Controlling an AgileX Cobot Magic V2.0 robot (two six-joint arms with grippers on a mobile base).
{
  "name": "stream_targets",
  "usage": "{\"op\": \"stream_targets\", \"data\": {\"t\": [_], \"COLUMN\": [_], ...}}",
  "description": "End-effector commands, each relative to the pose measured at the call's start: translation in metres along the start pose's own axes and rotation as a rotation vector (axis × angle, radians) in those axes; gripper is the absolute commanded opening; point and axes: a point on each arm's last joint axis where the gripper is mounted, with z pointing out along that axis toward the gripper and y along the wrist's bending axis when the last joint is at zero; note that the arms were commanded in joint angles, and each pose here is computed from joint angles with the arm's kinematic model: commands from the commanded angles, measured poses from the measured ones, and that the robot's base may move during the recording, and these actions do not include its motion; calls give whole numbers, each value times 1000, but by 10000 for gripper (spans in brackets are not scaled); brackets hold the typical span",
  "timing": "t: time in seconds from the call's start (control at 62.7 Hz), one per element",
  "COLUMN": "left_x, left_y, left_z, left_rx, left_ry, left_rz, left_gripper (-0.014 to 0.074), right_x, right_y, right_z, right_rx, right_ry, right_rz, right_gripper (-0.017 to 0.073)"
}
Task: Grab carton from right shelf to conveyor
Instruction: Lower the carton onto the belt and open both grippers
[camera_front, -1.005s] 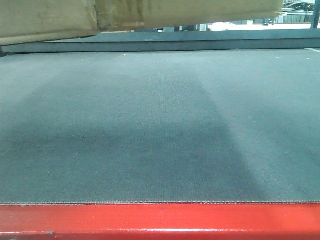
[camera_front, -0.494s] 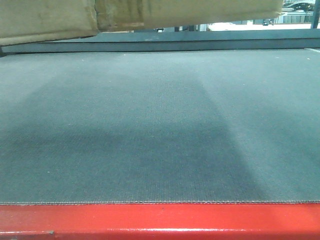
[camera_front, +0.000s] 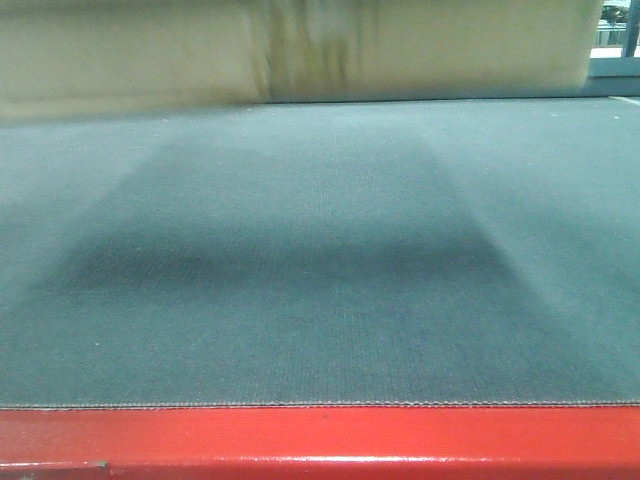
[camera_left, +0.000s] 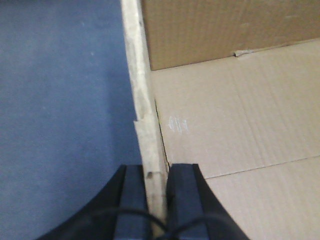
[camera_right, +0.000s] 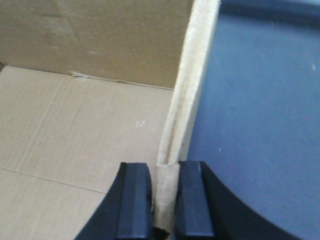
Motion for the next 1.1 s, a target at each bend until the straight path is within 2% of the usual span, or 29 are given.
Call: {"op": "stream_targets", "data": {"t": [0.0,0.271,0.399,0.447,0.479,0.558,0.654,0.718,0.75,0.766,0.798,0.973,1.021,1.085], "left_x": [-3,2,8,10,12,14,14,13,12,11,9,-4,-6,-7], "left_y": [4,-6,-8,-9,-10,-10,-9,-8,-8,-8,-7,0,3,8], "left_z": [25,83,102,108,113,118,118,116,114,112,109,71,60,44], "left_rx": [-38,-33,-40,-41,-41,-49,-56,-62,-63,-64,-66,-82,-86,-87], "left_ry": [-2,42,84,98,107,124,122,125,123,122,121,96,83,58], "left_rz": [26,54,65,67,69,76,83,85,83,82,79,56,55,60], "left_gripper": [-17,-17,-17,-16,-10,57,235,405,487,570,633,505,472,417], "right_x": [-3,15,22,24,24,24,22,20,18,16,13,-5,-7,-9], "right_y": [-12,-14,-13,-13,-13,-13,-12,-13,-13,-13,-13,-15,-16,-18], "right_z": [18,101,125,129,131,133,132,129,127,124,121,79,65,50], "right_rx": [60,94,99,99,99,97,97,99,100,101,101,94,94,99], "right_ry": [3,164,200,205,206,203,194,193,193,191,182,108,91,80], "right_rz": [-10,-18,-29,-30,-31,-32,-31,-29,-28,-26,-24,-4,0,5], "right_gripper": [-69,-69,-62,-32,1,172,426,578,574,568,566,502,450,335]}}
